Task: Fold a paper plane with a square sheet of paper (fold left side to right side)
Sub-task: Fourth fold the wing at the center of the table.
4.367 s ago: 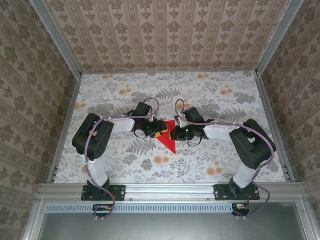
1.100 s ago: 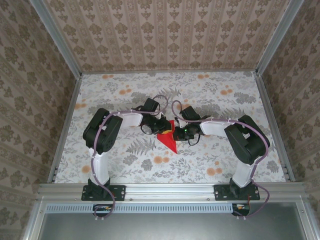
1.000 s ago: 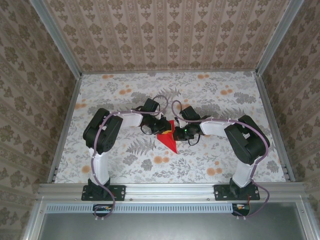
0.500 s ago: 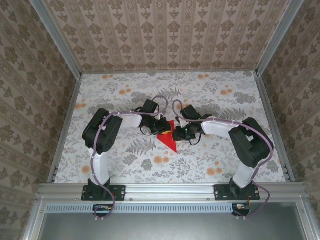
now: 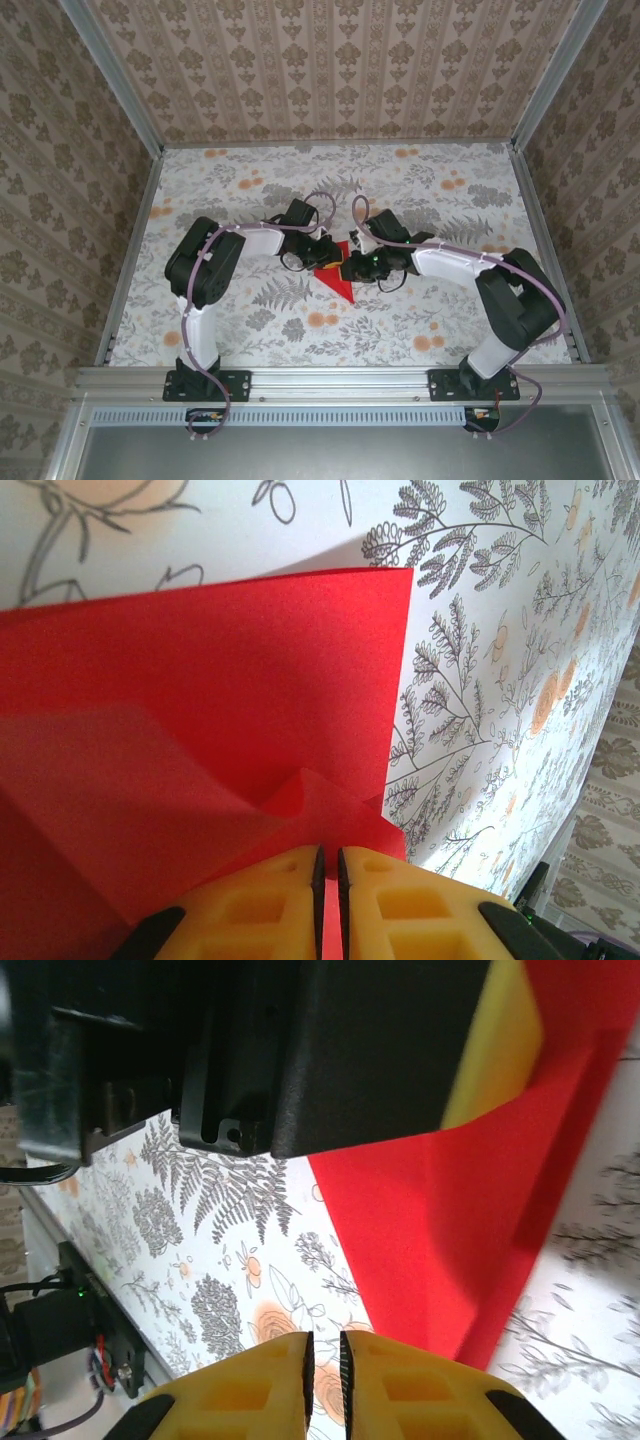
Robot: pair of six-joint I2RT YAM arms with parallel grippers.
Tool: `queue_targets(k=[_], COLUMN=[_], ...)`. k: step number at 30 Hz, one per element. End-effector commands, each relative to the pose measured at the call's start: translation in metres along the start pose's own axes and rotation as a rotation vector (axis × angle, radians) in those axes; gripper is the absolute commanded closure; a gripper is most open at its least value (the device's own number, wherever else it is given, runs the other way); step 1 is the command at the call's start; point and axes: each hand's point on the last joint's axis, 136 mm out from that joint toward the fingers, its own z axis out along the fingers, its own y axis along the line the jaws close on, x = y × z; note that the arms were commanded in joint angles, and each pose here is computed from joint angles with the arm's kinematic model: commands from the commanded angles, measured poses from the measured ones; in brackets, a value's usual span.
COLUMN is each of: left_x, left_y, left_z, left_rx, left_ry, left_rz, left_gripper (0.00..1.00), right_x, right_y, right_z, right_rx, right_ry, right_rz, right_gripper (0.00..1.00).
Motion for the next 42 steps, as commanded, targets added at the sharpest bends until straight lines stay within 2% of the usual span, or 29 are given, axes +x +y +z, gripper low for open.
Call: queue_targets(k=[1,21,42], left_x=[0.018,0.017,0.017], left_y=[0.044,0.042,0.046], left_z=[0.007,0.006,0.006], left_rx=[-0.132,-0.128,-0.137], left_ry=[0.038,0.037,0.036], left_rz=[-0.064,-0.060,-0.067], left_gripper=[0.85,0.85,0.85], right_x=[0.007,0.043,0.062], right_y=[0.008,-0.032,-0.051], right_z=[0.016,0.039,0.031], right_rx=[-0.067,0.028,0.167], right_ry=[0.052,0.157,0.229], right_rz=[0.035,0.086,0.049], right_gripper=[0.82,0.83,0.83])
